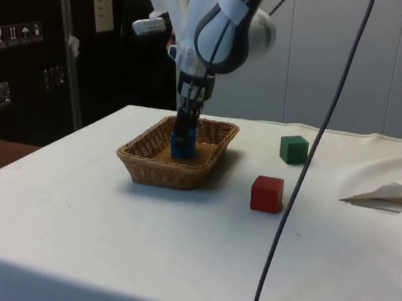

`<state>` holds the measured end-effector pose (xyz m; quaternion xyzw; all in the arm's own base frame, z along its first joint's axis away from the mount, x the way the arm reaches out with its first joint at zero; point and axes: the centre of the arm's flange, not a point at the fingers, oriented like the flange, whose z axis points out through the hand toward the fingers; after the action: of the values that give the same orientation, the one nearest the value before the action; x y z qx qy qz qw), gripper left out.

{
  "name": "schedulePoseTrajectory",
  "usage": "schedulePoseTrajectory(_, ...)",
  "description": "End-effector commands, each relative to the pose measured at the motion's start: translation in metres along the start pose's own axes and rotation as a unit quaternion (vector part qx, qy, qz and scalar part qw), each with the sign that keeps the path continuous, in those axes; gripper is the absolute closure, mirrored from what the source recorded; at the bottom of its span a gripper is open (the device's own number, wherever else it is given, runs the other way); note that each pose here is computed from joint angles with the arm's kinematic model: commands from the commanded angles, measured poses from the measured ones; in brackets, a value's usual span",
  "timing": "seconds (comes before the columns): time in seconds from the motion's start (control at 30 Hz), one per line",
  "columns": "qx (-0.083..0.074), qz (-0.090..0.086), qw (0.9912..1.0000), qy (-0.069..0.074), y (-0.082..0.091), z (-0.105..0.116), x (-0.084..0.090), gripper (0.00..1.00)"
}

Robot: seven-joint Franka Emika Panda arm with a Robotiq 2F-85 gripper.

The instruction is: Pick up the blue cube and place it into the basket.

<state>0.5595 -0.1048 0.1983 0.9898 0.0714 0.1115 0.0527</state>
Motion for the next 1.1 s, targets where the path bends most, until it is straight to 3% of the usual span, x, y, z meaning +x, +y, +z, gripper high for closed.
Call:
schedulePoseTrajectory(0.0,0.000,0.004,0.99999,0.001,0.001,-0.007,0.001,0.00)
schedulePoseTrajectory(0.77,0.006,0.027,0.99947,0.016,0.012,-0.066,0.023,0.00)
schedulePoseTrajectory(0.97,0.007,0.028,0.99959,0.004,0.016,-0.077,0.036,0.00)
schedulePoseTrajectory(1.0,0.011,0.028,0.99952,0.008,0.015,-0.077,0.036,0.00)
schedulePoseTrajectory(1.07,0.007,0.026,0.99964,-0.001,0.017,-0.078,0.039,0.00)
